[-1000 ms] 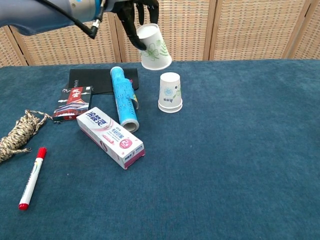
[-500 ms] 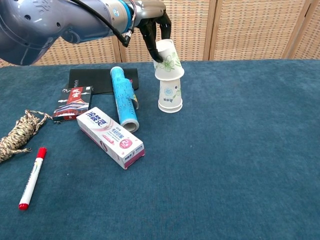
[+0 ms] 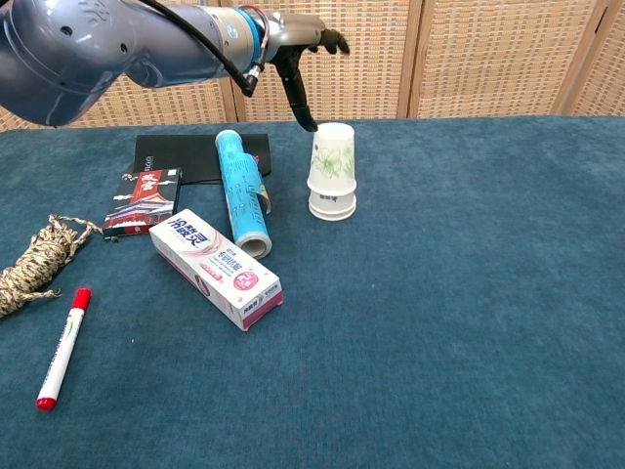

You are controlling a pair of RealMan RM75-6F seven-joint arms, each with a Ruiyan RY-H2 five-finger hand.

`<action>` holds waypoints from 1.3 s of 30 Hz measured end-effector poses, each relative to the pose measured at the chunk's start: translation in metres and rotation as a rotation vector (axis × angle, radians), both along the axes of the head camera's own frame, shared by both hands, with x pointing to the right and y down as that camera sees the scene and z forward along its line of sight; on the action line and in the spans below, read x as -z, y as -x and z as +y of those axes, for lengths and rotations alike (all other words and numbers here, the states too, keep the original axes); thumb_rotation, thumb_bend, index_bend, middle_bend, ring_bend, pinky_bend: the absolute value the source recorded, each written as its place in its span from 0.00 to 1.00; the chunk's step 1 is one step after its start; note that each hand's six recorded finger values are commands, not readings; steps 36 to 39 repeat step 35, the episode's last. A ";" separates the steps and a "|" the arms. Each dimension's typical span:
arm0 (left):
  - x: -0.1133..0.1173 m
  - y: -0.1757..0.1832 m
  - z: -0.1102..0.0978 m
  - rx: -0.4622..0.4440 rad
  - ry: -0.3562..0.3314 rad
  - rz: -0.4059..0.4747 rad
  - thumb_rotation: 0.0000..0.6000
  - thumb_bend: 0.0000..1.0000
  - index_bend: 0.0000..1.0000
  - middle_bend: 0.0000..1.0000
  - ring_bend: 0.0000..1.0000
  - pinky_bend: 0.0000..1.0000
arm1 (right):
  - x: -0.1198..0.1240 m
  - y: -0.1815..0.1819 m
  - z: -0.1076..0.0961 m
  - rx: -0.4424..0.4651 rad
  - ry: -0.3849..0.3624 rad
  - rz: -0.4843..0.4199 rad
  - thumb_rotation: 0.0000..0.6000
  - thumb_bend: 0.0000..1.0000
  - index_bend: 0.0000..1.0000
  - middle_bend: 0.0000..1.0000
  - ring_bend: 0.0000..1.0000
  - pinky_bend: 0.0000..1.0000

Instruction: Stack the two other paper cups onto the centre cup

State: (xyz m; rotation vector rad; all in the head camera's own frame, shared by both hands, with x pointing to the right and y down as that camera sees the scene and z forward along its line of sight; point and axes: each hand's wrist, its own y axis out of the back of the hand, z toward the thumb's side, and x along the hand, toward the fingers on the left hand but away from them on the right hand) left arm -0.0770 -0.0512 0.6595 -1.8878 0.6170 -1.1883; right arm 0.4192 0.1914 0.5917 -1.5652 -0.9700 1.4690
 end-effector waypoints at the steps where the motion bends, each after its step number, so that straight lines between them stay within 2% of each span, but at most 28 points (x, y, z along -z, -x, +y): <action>1: 0.001 0.000 0.000 0.001 0.003 0.008 1.00 0.00 0.00 0.00 0.00 0.03 | 0.000 0.000 0.000 0.000 0.000 0.000 1.00 0.00 0.05 0.00 0.00 0.00; 4: 0.008 0.000 -0.001 0.002 -0.004 0.033 1.00 0.00 0.00 0.00 0.00 0.02 | 0.000 0.001 0.000 0.002 0.001 -0.001 1.00 0.00 0.05 0.00 0.00 0.00; 10: 0.029 0.023 -0.005 0.013 -0.070 0.061 1.00 0.00 0.00 0.00 0.00 0.00 | 0.002 0.002 0.001 0.008 -0.002 -0.004 1.00 0.00 0.05 0.00 0.00 0.00; 13: 0.037 0.046 -0.002 0.030 -0.079 0.063 1.00 0.00 0.00 0.00 0.00 0.00 | 0.002 0.003 0.002 0.012 -0.001 -0.008 1.00 0.00 0.05 0.00 0.00 0.00; 16: 0.042 0.091 0.005 0.088 -0.098 0.046 1.00 0.00 0.00 0.00 0.00 0.00 | 0.003 0.006 0.004 0.020 0.001 -0.014 1.00 0.00 0.05 0.00 0.00 0.00; 20: 0.055 0.175 0.030 0.212 -0.143 0.017 1.00 0.00 0.00 0.00 0.00 0.00 | 0.005 0.008 0.005 0.025 -0.002 -0.019 1.00 0.00 0.05 0.00 0.00 0.00; 23: 0.065 0.225 0.052 0.274 -0.174 -0.001 1.00 0.00 0.00 0.00 0.00 0.00 | 0.005 0.008 0.005 0.024 -0.003 -0.018 1.00 0.00 0.05 0.00 0.00 0.00; 26: 0.069 0.259 0.077 0.317 -0.185 0.002 1.00 0.00 0.00 0.00 0.00 0.00 | 0.006 0.007 0.004 0.021 -0.004 -0.017 1.00 0.00 0.05 0.00 0.00 0.00; 29: 0.069 0.292 0.111 0.359 -0.181 0.010 1.00 0.00 0.00 0.00 0.00 0.00 | 0.007 0.006 0.004 0.019 -0.008 -0.018 1.00 0.00 0.05 0.00 0.00 0.00; 32: 0.068 0.323 0.150 0.392 -0.166 -0.014 1.00 0.00 0.00 0.00 0.00 0.00 | 0.010 0.005 0.004 0.018 -0.013 -0.020 1.00 0.00 0.05 0.00 0.00 0.00; 35: 0.068 0.343 0.180 0.418 -0.147 -0.032 1.00 0.00 0.00 0.00 0.00 0.00 | 0.011 0.005 0.004 0.020 -0.018 -0.022 1.00 0.00 0.05 0.00 0.00 0.00; 39: 0.068 0.343 0.180 0.418 -0.147 -0.032 1.00 0.00 0.00 0.00 0.00 0.00 | 0.011 0.005 0.004 0.020 -0.018 -0.022 1.00 0.00 0.05 0.00 0.00 0.00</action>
